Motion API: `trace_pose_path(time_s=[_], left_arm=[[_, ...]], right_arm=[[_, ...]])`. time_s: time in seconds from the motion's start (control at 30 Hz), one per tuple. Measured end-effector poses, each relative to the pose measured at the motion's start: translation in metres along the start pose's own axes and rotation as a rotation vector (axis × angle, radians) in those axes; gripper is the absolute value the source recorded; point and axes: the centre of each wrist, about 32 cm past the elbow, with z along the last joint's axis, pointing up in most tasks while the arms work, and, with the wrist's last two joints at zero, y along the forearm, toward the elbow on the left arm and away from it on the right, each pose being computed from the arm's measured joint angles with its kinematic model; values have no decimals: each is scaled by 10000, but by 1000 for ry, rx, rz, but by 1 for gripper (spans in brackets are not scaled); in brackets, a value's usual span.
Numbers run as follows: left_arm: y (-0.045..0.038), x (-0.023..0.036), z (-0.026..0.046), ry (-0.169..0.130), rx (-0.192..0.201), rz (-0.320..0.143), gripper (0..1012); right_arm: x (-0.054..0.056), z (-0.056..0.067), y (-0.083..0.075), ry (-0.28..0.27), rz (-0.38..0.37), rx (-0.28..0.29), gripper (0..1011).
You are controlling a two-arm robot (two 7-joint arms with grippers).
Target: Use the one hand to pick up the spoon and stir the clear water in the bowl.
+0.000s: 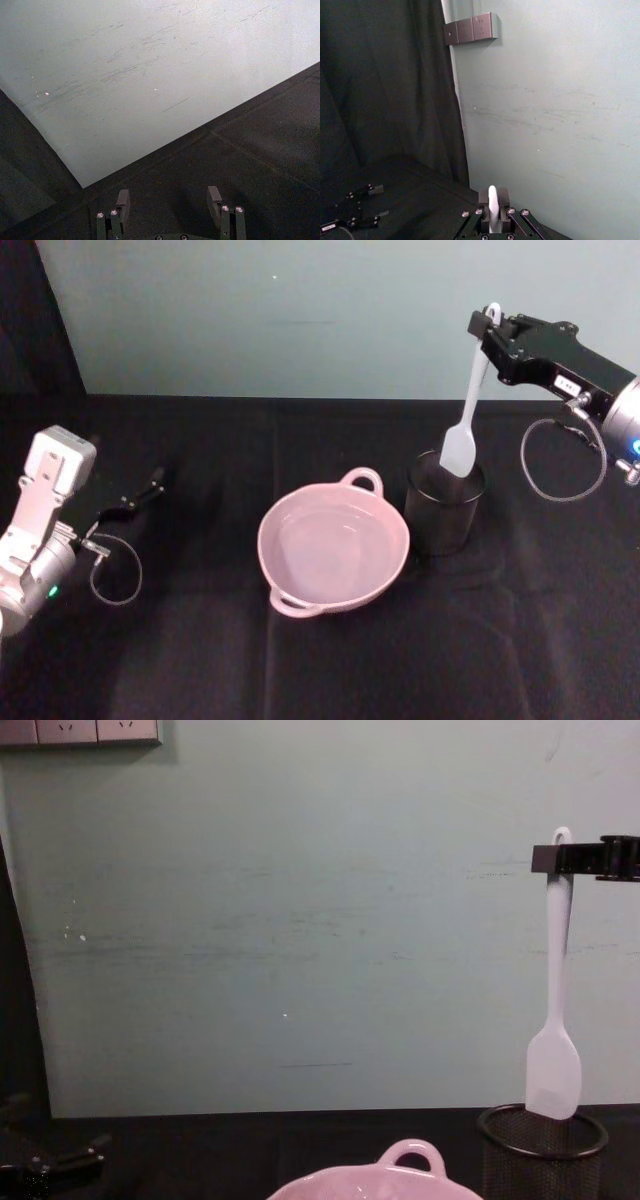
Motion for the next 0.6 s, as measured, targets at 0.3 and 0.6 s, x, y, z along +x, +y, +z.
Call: trace_pose_path(time_s=[0.3, 0.6], left_arm=[[0, 0, 0, 0, 0, 0, 1011], [0, 0, 0, 0, 0, 0, 1011]], right_arm=[[-141, 38, -51, -10, 60, 47, 121], [-471, -130, 172, 10, 227, 31, 121]])
